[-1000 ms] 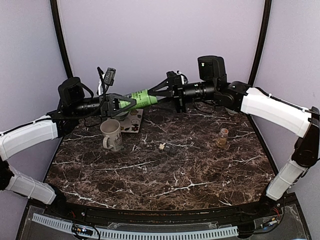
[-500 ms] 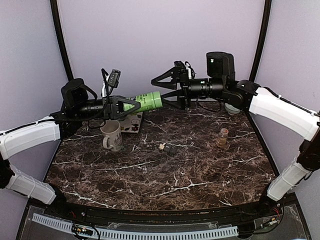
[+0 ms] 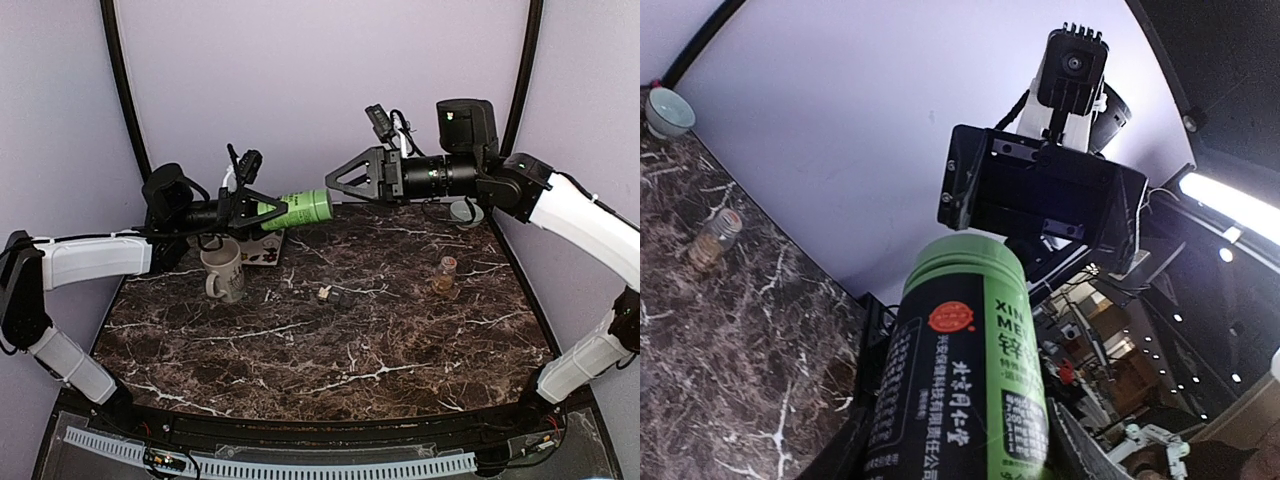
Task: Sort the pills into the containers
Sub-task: Screw the lid of the pill bottle onto the pill bottle.
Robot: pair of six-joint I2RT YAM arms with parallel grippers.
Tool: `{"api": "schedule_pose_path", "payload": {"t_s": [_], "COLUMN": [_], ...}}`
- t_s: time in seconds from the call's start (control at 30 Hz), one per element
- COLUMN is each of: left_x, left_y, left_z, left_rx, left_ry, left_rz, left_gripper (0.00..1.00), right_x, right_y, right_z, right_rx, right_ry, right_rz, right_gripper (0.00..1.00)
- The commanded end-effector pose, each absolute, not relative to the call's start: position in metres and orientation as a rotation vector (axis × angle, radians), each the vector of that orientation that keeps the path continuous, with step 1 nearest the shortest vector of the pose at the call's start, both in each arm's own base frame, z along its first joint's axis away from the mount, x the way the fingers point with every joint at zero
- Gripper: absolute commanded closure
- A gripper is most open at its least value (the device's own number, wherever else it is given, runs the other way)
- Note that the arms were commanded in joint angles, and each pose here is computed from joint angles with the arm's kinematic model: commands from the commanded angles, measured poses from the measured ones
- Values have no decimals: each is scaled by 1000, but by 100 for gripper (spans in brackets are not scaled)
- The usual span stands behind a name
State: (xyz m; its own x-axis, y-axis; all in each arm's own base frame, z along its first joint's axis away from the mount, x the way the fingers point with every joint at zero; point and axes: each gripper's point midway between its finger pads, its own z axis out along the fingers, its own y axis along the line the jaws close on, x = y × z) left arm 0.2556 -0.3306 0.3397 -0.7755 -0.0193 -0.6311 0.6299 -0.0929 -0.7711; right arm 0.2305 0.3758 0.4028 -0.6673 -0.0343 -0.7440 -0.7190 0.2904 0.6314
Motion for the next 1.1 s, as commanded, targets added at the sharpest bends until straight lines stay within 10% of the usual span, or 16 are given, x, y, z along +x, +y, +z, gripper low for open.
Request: {"api": "schedule_pose_path", "payload": {"t_s": [0.0, 1.07], "left_x": [234, 221], "left_y": [-324, -327], "left_z": [377, 374], "left_rx": [759, 805], "left_ry": [1593, 1632], "left_rz": [-2083, -2201], "left_gripper": [100, 100], "right_x": [225, 197], "right_y": [369, 412], "right_z": [398, 394], "right_rx": [-820, -1045], "right_ry": [1871, 1827], "right_rz": [1261, 1164], "right_gripper": [15, 29]}}
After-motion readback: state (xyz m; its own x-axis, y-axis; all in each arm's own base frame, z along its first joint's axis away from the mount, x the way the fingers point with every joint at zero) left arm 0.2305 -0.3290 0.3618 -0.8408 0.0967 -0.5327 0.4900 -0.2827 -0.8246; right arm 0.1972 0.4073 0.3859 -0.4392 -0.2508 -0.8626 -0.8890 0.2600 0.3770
